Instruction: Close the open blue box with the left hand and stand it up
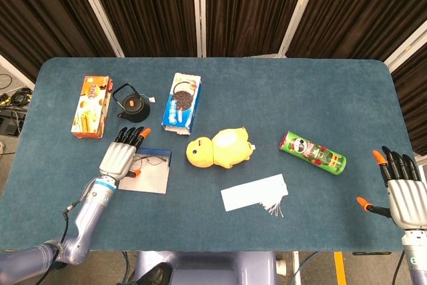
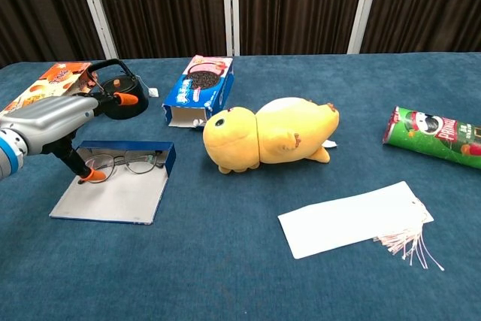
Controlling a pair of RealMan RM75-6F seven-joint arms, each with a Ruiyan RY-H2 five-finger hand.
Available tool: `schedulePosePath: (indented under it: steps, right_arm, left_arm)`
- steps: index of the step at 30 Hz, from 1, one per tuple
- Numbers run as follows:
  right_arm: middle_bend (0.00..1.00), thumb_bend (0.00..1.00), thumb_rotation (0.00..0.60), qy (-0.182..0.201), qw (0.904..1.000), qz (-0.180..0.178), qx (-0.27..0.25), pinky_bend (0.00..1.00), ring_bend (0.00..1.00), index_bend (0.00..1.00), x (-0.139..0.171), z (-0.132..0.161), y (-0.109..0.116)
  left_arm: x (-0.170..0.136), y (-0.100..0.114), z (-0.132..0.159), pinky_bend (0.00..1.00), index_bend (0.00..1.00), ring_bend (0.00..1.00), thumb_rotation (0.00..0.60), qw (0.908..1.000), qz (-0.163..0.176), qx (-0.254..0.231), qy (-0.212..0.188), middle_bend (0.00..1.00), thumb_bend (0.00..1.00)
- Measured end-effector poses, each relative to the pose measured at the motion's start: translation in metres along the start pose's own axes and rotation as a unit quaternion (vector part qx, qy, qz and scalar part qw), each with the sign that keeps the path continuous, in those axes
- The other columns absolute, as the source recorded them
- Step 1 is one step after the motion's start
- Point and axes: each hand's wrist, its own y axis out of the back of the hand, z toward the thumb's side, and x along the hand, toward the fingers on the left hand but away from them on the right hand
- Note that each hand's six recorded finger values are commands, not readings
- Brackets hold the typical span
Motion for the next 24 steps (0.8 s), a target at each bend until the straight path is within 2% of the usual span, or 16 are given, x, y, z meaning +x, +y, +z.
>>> schedulePosePath:
  steps: [8, 24]
  right_arm:
    - [0.00, 0.00, 0.600, -0.003, 1.0000, 0.001, -0.001, 0.00, 0.00, 0.00, -0.001, -0.002, 0.000]
    - [0.00, 0.00, 0.600, -0.009, 1.0000, 0.004, -0.002, 0.00, 0.00, 0.00, -0.002, -0.005, -0.002]
  left_arm:
    - [0.007, -0.010, -0.009, 0.00, 0.00, 0.00, 0.600, 0.9999, -0.010, 0.008, 0.008, 0.00, 0.16]
    - [0.024, -0.006, -0.021, 0.00, 0.00, 0.00, 0.600, 0.9996, 0.005, 0.011, 0.025, 0.00, 0.17]
